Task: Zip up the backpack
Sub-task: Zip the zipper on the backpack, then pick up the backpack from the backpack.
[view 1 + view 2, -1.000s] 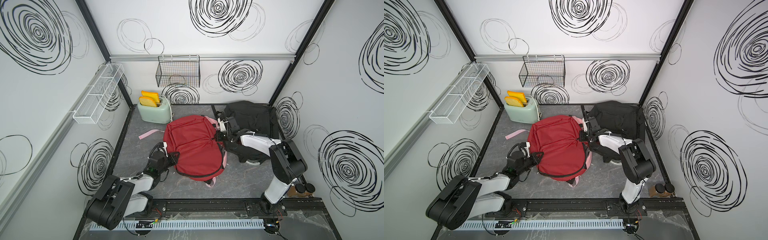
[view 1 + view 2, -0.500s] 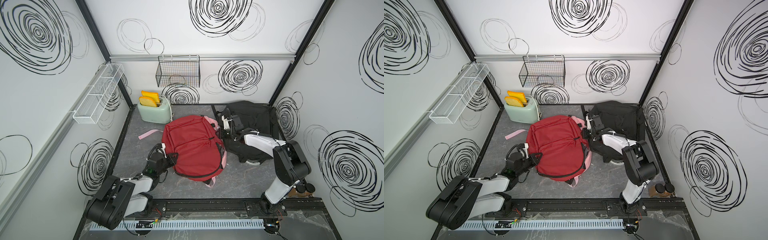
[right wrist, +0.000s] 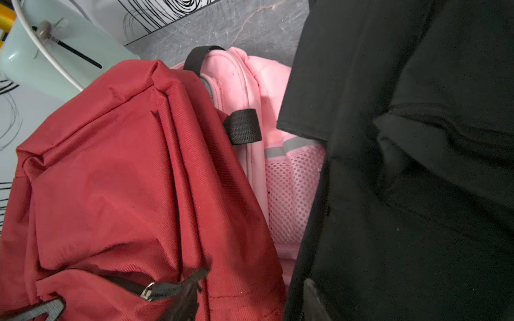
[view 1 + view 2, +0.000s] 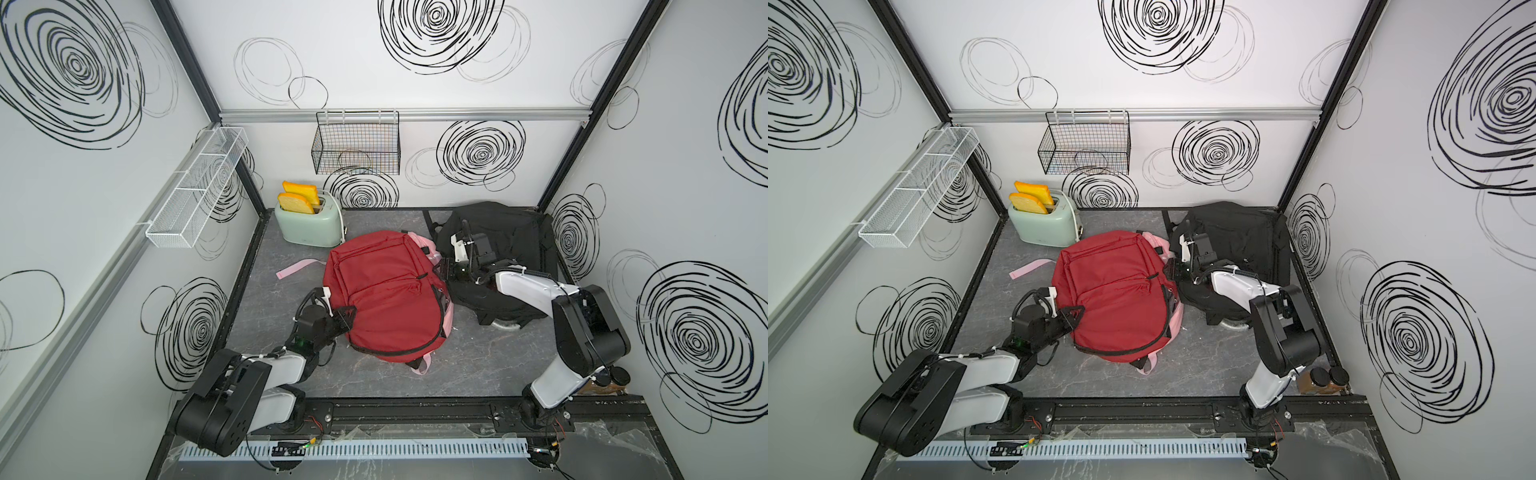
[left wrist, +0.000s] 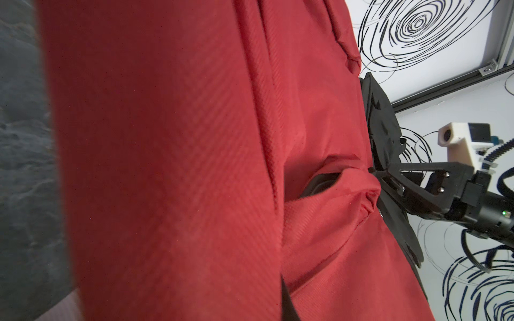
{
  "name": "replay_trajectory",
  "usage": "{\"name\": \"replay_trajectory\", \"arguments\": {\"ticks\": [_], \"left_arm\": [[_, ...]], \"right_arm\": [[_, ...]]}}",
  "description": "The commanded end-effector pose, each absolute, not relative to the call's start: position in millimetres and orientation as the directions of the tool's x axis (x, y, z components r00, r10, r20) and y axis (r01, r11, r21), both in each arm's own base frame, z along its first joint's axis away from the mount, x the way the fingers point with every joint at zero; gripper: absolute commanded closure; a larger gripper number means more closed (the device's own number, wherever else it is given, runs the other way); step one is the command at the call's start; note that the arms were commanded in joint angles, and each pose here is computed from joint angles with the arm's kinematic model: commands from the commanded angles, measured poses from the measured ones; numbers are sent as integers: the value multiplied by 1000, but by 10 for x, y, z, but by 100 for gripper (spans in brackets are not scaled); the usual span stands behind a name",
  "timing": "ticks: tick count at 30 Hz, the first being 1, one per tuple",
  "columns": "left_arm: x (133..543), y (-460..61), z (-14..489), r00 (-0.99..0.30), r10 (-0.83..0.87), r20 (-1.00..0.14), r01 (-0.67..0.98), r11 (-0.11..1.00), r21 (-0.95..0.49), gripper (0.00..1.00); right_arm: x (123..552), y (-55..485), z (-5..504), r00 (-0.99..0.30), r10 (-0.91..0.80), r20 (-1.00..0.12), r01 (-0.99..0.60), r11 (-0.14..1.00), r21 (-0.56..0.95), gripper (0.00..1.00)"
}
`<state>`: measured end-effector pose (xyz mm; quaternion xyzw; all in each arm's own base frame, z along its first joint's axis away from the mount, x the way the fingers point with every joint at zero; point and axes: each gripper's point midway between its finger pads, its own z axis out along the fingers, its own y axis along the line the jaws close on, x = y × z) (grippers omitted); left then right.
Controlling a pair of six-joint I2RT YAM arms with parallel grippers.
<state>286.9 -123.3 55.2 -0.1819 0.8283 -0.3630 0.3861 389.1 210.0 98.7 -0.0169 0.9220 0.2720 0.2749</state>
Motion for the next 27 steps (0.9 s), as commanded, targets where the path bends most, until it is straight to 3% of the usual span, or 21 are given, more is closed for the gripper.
{"name": "replay_trajectory", "arguments": {"ticks": [1,23,25,27], "left_arm": [[2864,-1068,422,-608,-611,-506,-96,690,-718,100],[2877,-1094,416,-615,-605,-506,-88,690,-719,100],[2877,-1093,414,-615,-606,-504,-89,689,-720,100],[2879,-1094,418,-614,-606,-505,-88,688,-720,100]], "right_arm": [[3884,2176,932,-860,118,-496,-189,830,525,33],[4052,2783,730,-879,26,-476,-284,773,568,36],[4021,2845,776,-872,9,-489,-306,770,560,43],[3986,2906,814,-863,-16,-504,-327,780,534,62]]}}
